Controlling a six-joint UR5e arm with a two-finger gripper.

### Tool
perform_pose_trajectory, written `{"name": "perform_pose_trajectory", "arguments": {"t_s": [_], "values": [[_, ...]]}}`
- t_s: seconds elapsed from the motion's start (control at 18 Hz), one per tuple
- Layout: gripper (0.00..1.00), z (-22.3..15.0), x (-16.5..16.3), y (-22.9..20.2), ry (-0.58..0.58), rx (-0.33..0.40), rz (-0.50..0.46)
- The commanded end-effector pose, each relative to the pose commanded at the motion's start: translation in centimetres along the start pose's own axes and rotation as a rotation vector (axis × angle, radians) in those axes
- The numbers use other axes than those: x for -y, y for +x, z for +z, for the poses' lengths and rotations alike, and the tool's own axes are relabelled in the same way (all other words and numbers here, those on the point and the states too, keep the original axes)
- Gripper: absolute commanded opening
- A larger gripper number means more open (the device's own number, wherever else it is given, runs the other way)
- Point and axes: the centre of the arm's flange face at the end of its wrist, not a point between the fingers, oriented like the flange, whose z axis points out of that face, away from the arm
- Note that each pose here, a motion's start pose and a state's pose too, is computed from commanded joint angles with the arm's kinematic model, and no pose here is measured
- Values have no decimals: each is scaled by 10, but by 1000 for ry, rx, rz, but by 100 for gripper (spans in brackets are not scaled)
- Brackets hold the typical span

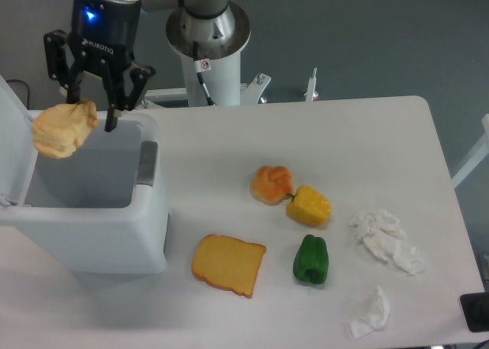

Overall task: Place the square bread in the trash can
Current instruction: 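Hold the bun over the bin opening and open the gripper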

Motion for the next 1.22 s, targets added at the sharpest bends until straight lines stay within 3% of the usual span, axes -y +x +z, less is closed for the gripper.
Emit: {"name": "perform_pose_trajectory", "arguments": {"t_s": [0.22, 1.22], "values": [[99, 2, -1, -1, -4, -2, 9], [100, 18, -11, -7, -38, 13, 0]]}}
